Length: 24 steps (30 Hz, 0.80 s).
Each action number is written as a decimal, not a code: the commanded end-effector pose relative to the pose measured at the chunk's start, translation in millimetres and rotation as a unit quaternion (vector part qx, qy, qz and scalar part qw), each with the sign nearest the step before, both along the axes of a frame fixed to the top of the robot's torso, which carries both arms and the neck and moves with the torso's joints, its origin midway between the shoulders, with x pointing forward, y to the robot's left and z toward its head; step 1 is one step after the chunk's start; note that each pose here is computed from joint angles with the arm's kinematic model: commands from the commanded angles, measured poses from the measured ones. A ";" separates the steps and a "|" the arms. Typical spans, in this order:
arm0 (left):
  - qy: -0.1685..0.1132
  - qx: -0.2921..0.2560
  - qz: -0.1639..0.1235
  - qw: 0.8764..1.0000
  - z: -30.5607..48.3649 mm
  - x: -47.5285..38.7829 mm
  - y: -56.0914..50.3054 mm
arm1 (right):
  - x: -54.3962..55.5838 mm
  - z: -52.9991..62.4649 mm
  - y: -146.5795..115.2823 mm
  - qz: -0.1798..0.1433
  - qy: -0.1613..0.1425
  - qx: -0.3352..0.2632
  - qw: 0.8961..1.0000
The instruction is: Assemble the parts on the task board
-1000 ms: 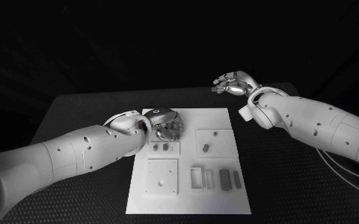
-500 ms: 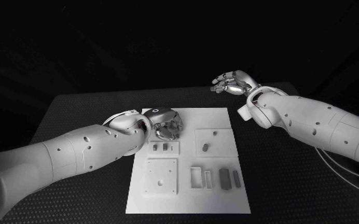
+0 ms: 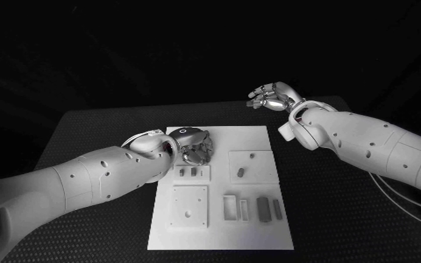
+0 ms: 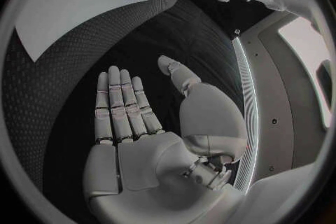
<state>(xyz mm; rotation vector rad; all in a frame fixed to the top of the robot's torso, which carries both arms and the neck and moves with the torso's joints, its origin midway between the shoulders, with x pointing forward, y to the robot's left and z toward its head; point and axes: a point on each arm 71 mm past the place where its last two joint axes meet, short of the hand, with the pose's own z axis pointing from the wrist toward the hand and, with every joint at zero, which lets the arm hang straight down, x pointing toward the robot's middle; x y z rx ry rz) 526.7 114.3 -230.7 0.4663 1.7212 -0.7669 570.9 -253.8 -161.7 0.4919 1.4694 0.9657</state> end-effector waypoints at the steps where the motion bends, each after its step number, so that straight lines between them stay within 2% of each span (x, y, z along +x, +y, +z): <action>1: 0.011 0.021 0.000 1.000 -5.2 -1.1 -1.6 | -0.5 0.5 1.7 0.006 -0.002 -0.002 1.000; 15: 0.019 0.034 -0.004 0.999 -9.9 -2.0 -3.0 | -0.9 0.7 2.3 0.007 -0.003 -0.001 1.000; 19: 0.030 0.041 -0.008 0.999 -12.0 -3.4 -5.1 | -1.2 0.8 3.0 0.009 -0.003 -0.001 1.000; 21: 0.045 0.052 -0.011 0.998 -14.6 -4.9 -6.2 | -1.4 0.8 3.4 0.009 -0.003 -0.001 1.000; 24: 0.049 0.062 -0.017 0.997 -16.2 -6.5 -7.2 | -1.5 0.9 3.5 0.009 -0.003 0.000 1.000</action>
